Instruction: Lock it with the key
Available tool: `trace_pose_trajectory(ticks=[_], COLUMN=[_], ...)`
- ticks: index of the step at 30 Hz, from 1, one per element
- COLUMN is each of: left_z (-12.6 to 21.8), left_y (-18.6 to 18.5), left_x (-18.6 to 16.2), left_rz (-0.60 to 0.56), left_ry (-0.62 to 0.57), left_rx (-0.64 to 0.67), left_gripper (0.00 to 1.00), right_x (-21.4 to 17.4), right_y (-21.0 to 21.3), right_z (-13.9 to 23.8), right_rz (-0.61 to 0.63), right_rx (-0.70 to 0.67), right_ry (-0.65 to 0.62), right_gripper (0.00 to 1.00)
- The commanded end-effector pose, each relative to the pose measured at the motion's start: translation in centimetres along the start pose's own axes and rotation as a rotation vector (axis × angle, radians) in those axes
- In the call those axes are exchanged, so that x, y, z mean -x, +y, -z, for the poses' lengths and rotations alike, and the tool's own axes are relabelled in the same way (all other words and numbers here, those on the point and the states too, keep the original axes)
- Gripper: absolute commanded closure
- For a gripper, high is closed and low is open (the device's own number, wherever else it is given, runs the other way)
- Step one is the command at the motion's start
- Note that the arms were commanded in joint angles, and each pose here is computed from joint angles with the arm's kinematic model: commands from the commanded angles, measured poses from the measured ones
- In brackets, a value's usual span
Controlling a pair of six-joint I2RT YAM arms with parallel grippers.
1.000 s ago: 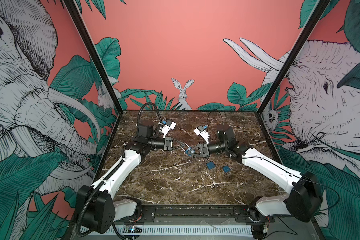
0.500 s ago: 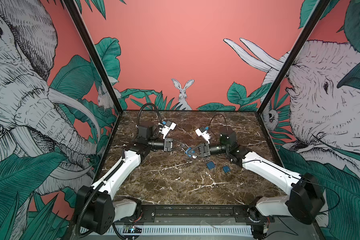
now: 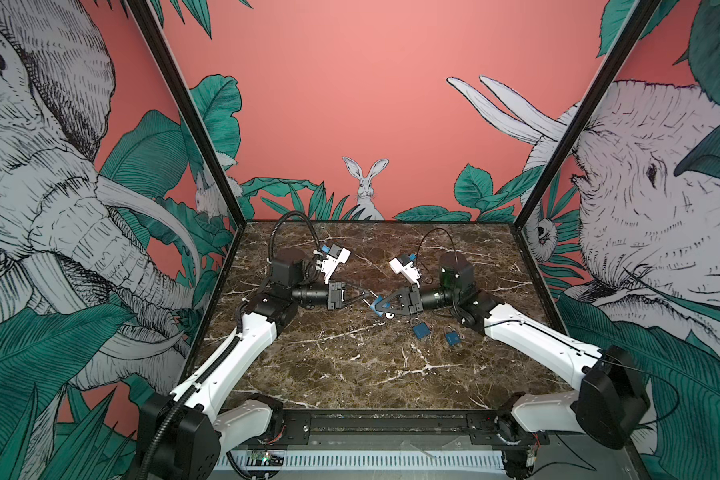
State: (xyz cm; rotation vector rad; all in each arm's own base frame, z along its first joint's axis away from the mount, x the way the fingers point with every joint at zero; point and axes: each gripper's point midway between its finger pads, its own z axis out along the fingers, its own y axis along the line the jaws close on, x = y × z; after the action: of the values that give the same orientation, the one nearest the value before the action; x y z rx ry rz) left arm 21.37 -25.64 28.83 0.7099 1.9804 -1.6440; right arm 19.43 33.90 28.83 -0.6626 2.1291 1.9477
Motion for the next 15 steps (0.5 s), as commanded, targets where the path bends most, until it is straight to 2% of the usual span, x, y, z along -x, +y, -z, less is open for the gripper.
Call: trace_pose_trajectory(ticks=[1, 15], left_z=[-1.4, -3.5], left_y=[1.6, -0.2], left_x=[-5.2, -8.7], left_rz=[0.15, 0.198], left_ry=[0.126, 0.206], left_rx=[0.03, 0.003], left_gripper=[1.0, 1.0], right_x=[4.6, 5.4], right_y=[7.7, 6.5], right_z=[1.0, 0.5], right_rz=[0.355, 0.338], right_rx=[0.141, 0.106], right_ry=[-0.158, -0.168], right_gripper=[1.0, 1.0])
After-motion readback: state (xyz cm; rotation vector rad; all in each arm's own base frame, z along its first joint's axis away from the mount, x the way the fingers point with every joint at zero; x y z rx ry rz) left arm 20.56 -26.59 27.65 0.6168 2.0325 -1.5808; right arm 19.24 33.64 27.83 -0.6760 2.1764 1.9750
